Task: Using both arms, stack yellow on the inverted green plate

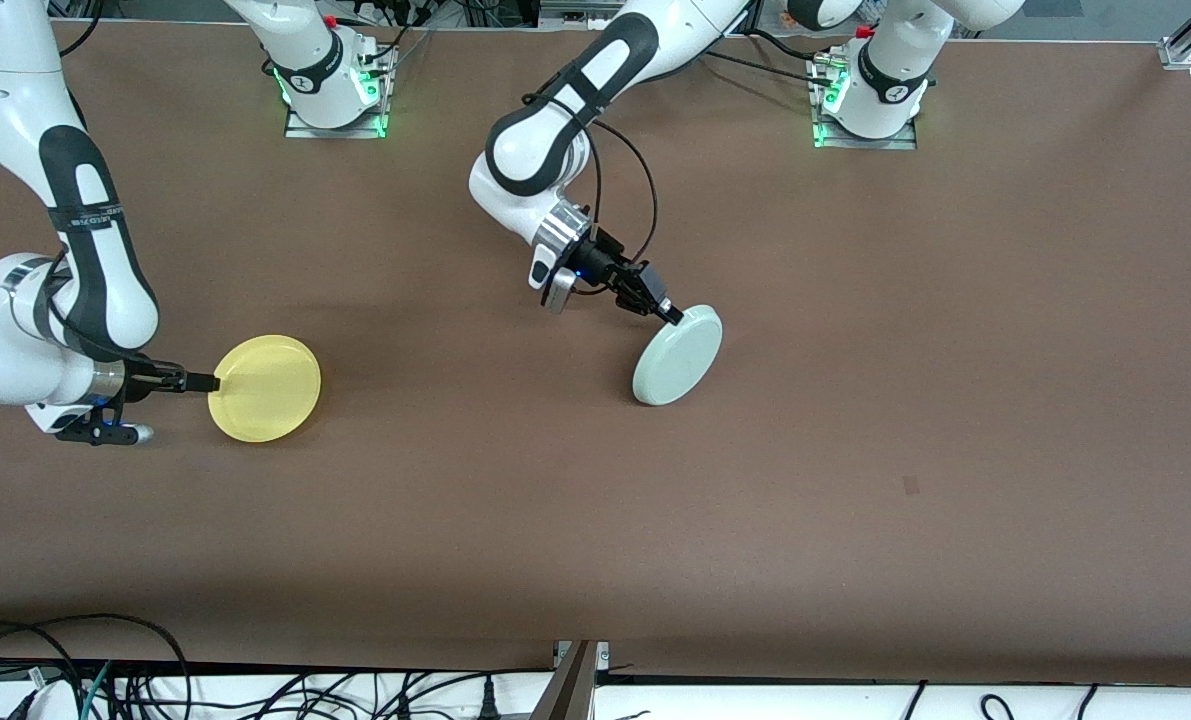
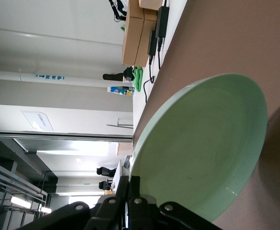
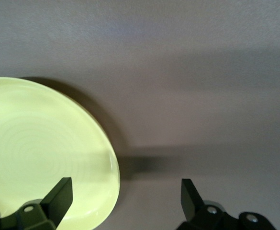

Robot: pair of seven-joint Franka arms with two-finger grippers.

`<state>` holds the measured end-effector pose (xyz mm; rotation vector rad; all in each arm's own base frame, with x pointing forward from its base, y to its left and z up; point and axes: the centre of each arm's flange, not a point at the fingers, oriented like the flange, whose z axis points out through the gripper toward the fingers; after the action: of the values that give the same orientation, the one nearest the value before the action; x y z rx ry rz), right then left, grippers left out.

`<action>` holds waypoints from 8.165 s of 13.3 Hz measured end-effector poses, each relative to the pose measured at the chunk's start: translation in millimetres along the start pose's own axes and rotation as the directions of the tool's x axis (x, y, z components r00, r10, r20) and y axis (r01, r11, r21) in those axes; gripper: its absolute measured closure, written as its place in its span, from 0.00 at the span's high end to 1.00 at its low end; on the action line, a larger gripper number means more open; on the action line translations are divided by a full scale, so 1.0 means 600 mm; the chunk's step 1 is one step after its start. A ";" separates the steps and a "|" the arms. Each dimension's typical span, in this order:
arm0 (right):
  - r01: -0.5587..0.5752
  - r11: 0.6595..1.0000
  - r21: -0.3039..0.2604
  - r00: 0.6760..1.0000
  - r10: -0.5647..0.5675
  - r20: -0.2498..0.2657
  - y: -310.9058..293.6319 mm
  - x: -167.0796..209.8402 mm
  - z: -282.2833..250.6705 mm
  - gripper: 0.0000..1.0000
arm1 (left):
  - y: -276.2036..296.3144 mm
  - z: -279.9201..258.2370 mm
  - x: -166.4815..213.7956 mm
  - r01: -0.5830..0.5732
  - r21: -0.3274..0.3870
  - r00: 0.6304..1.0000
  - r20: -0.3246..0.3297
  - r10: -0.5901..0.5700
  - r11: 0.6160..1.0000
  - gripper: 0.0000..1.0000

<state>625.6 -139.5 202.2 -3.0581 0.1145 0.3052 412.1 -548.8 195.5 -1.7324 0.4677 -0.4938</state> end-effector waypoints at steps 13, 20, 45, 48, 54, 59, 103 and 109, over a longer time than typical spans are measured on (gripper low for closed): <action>-0.009 1.000 0.024 1.000 0.010 -0.012 -0.014 -0.019 0.047 0.25 | 0.057 -0.124 -0.018 0.191 -0.415 0.981 0.059 -0.183 0.890 0.96; 0.016 0.999 0.051 1.000 -0.017 0.023 -0.037 -0.013 0.004 0.03 | -0.024 -0.046 0.092 0.348 -0.669 0.937 0.219 -0.273 0.657 1.00; 0.170 0.942 0.290 0.984 -0.178 0.003 -0.770 -0.097 -0.011 0.03 | -0.763 0.881 -0.100 0.592 -0.782 0.798 0.603 -0.008 0.195 1.00; 0.142 0.936 0.323 0.990 -0.143 -0.019 -0.847 -0.129 0.032 0.03 | -0.794 0.911 -0.173 0.594 -0.786 0.799 0.601 -0.012 0.171 1.00; 0.112 0.941 0.319 0.994 -0.110 -0.025 -0.940 -0.188 0.090 0.03 | -0.788 0.844 -0.278 0.578 -0.799 0.814 0.580 -0.042 0.166 1.00; 0.104 0.942 0.319 0.995 -0.100 -0.031 -0.941 -0.186 0.108 0.03 | -0.821 0.856 -0.278 0.572 -0.802 0.820 0.564 -0.098 0.173 1.00; 0.111 0.991 -0.069 0.994 -0.111 0.004 -0.521 -0.030 -0.316 1.00 | -0.847 0.823 -0.199 0.509 -0.843 0.858 0.513 -0.026 0.172 1.00; 0.096 0.990 -0.102 0.995 -0.095 0.017 -0.389 -0.068 -0.444 1.00 | -0.847 0.823 -0.199 0.509 -0.844 0.858 0.513 -0.023 0.172 1.00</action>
<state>656.2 75.9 484.3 -3.1503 -0.0498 0.3335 612.4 19.6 586.4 -3.1759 0.0919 0.0202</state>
